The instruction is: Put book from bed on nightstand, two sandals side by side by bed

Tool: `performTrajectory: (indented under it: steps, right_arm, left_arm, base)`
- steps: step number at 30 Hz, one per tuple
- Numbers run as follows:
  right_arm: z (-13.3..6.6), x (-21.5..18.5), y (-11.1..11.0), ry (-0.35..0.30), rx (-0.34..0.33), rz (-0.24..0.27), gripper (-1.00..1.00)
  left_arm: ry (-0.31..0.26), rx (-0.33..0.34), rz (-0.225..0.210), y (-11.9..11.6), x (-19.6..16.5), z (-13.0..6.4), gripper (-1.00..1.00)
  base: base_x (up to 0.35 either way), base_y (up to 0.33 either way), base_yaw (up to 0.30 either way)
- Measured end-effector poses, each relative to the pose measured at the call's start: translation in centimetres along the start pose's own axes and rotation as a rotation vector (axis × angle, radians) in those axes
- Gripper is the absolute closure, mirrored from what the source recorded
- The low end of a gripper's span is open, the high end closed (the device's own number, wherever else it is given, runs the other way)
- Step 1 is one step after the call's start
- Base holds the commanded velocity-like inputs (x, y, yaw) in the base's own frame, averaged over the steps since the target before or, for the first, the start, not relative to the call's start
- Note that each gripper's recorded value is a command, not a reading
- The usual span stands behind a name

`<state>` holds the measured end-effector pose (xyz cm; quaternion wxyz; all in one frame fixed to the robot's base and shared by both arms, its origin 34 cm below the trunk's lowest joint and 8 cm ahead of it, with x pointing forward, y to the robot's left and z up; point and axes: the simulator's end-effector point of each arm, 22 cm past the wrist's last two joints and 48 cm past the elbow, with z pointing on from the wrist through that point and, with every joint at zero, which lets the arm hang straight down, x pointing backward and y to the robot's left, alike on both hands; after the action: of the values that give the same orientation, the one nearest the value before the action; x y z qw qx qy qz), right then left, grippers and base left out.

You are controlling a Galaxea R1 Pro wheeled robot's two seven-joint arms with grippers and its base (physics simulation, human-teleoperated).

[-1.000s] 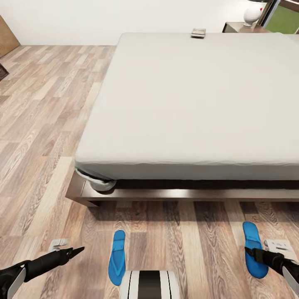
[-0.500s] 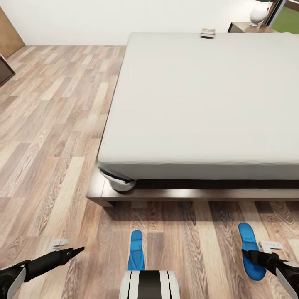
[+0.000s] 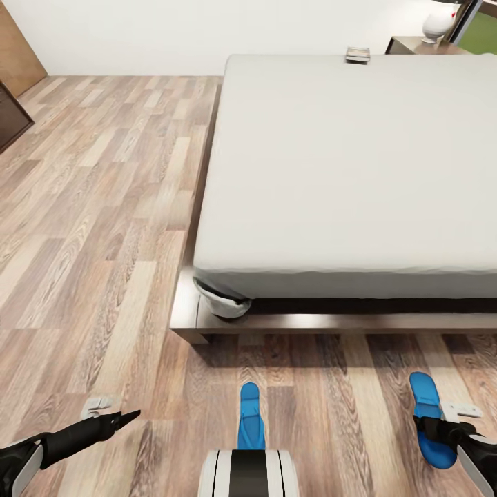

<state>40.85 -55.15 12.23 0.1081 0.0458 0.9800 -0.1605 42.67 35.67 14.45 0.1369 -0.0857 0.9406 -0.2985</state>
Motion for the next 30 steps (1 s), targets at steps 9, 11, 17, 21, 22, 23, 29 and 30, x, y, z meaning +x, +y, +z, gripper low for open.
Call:
performTrajectory:
  steps: [9,11,17,21,22,23,29,30]
  right_arm:
    - [0.01,0.02,0.02,0.001,0.000,0.000,1.00]
    - [0.01,0.01,0.02,0.000,0.000,0.000,1.00]
    - [0.01,0.01,0.02,0.000,0.000,0.000,1.00]
    - [0.01,0.03,0.02,0.001,0.000,0.000,1.00]
    - [0.01,0.03,0.02,0.000,0.000,0.000,1.00]
    - [0.00,-0.01,0.02,0.000,0.000,0.000,1.00]
    - [0.01,0.03,0.02,0.001,0.000,0.000,1.00]
    - [0.01,0.01,0.02,0.000,0.000,0.000,1.00]
  left_arm:
    - [-0.001,0.000,0.000,0.00,-0.03,-0.01,-1.00]
    - [-0.001,0.000,0.000,0.00,-0.03,-0.01,-1.00]
    - [0.000,0.001,0.000,-0.05,0.01,0.05,-1.00]
    - [-0.001,0.000,-0.001,-0.04,0.00,0.05,-1.00]
    - [-0.001,0.000,-0.001,-0.04,0.01,0.05,-1.00]
    - [0.001,0.000,-0.001,-0.05,0.04,0.06,-1.00]
    - [0.001,0.000,-0.001,-0.05,0.05,0.06,-1.00]
    - [0.001,0.000,-0.001,-0.05,0.05,0.06,-1.00]
  base:
    - [0.000,0.191,0.000]
    - [0.000,0.274,0.000]
    - [0.000,0.279,0.000]
    - [0.000,0.281,0.000]
    - [0.000,0.281,0.000]
    - [0.000,0.281,0.000]
    - [0.000,0.281,0.000]
    - [0.000,0.281,0.000]
